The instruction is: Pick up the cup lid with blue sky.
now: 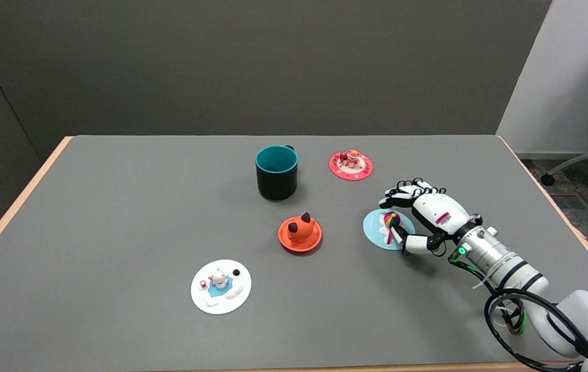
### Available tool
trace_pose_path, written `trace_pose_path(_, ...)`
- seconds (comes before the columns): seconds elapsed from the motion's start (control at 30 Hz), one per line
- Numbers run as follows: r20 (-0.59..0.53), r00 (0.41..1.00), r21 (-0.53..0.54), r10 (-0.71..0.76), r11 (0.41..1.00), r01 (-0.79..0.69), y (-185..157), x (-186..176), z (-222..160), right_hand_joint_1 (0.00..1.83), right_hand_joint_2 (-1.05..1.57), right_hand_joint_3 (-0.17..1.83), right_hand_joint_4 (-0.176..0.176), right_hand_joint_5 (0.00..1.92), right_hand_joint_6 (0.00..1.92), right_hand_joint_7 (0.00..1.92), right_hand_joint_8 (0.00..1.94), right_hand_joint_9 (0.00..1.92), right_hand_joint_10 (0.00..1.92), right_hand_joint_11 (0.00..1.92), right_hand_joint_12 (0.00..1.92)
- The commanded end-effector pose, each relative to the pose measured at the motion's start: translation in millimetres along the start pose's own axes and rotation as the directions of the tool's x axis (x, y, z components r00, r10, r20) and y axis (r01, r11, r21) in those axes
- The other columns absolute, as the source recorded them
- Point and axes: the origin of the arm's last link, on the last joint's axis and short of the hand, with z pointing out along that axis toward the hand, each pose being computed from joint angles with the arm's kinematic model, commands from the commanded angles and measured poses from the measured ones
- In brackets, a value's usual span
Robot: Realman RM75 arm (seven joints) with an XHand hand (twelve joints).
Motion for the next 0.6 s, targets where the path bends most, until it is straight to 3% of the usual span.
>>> trace_pose_path(0.03, -0.001, 1.000, -0.001, 0.011, 1.000, -0.011, -1.5, -1.9, 0.7, 1.01, 0.95, 0.64, -0.048, 0.50, 0.45, 0.23, 0.50, 0.20, 0.74, 0.00, 1.23)
trace_pose_path(0.1, -0.002, 1.000, -0.003, 0.011, 1.000, -0.011, -1.0, -1.5, 0.5, 1.02, 0.85, 0.83, -0.036, 0.45, 0.55, 0.21, 0.54, 0.19, 0.72, 0.00, 1.28)
trace_pose_path(0.6, -0.002, 1.000, -0.009, 0.020, 1.000, -0.020, 0.8, -1.7, -0.9, 1.02, 0.88, 0.83, -0.017, 0.38, 0.65, 0.15, 0.58, 0.16, 0.76, 0.00, 1.32)
